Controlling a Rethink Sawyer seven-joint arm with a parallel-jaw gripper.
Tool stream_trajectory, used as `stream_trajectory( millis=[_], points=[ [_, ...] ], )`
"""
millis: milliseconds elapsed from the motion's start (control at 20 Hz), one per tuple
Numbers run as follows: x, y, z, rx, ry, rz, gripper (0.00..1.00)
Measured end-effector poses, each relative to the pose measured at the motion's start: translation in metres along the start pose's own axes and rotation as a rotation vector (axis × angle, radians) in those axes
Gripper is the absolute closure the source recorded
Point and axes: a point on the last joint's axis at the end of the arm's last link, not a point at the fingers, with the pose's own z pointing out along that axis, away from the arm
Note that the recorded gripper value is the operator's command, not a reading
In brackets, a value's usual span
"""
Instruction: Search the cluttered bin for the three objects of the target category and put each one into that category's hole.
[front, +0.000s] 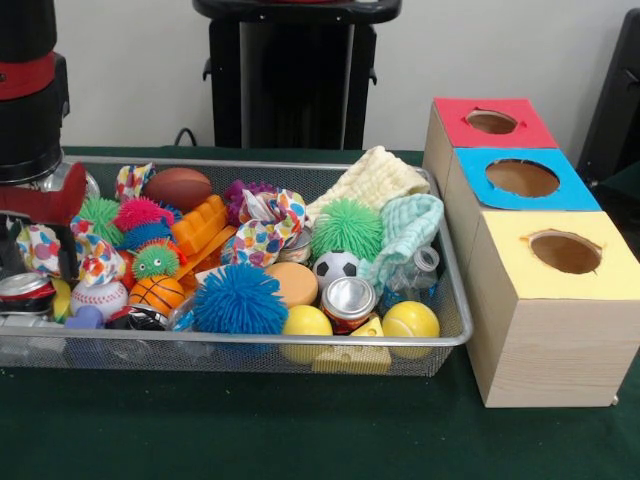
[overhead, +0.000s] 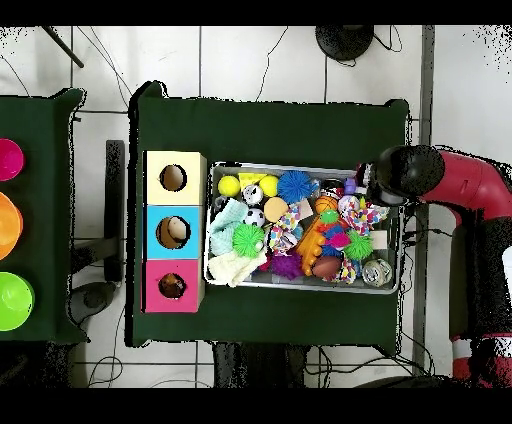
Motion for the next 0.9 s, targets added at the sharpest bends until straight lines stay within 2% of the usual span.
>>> stream_trajectory(
  millis=[350, 900],
  points=[
    [0.015, -0.007, 0.008, -0.01, 0.028, 0.006, 0.0],
    [0.031, 0.012, 0.023, -0.032, 0.031, -0.021, 0.0]
  ],
)
